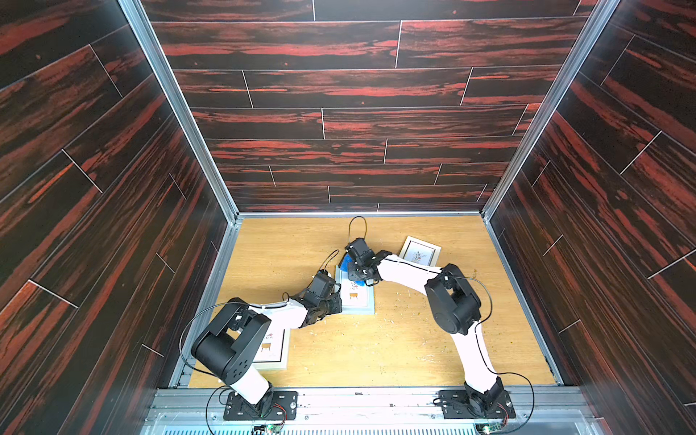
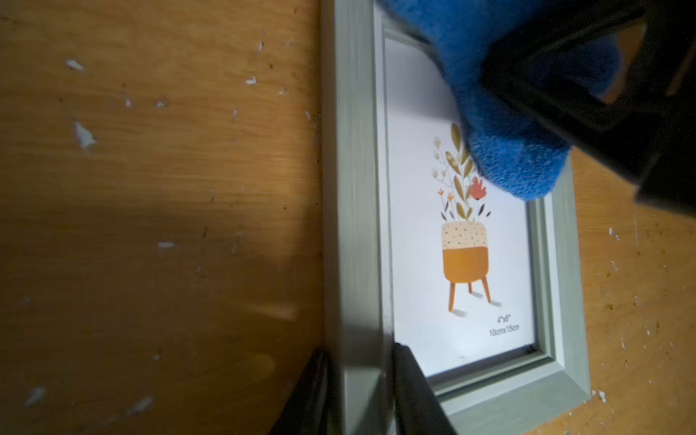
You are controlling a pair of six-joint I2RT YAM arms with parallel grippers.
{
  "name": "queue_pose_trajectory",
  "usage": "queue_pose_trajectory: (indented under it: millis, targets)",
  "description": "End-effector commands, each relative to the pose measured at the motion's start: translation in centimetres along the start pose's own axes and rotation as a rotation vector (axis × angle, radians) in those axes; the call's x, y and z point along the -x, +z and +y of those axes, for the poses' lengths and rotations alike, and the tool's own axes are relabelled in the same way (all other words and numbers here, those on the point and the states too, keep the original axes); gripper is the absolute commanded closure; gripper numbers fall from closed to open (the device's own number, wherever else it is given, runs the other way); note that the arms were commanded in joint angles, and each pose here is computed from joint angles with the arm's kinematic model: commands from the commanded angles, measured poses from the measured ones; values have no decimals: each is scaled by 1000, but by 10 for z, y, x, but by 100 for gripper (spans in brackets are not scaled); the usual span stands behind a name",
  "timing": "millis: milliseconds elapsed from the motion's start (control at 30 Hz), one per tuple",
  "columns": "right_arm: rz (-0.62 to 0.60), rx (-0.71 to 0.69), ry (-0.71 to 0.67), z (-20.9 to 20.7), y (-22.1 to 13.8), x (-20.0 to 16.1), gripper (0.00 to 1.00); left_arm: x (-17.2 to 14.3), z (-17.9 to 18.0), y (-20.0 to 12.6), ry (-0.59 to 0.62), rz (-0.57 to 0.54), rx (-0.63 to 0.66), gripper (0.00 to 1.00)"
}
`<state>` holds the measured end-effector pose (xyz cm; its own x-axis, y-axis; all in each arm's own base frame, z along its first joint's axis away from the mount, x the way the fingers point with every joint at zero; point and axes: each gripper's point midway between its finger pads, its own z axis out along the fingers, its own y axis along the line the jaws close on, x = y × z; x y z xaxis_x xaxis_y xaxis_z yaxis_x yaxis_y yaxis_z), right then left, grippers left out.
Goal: Wipe the picture frame with a cloth
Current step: Wipe the dirt from the picture frame.
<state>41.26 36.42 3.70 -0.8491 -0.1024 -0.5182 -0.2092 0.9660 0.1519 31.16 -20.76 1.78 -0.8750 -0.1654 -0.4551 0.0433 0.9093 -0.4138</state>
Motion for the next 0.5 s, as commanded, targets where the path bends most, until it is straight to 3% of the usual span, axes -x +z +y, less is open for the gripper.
queue_pose_trajectory:
  millis: [0, 300, 467]
  targets:
    - [91, -5, -18, 3, 13, -30, 100, -99, 56, -3, -13, 332, 176, 70]
    - [190, 148, -36, 1, -31, -103, 100, -97, 51, -1, -14, 326, 151, 70]
    - [143, 111, -41, 10, -22, -79, 100, -100, 52, -2, -10, 328, 147, 70]
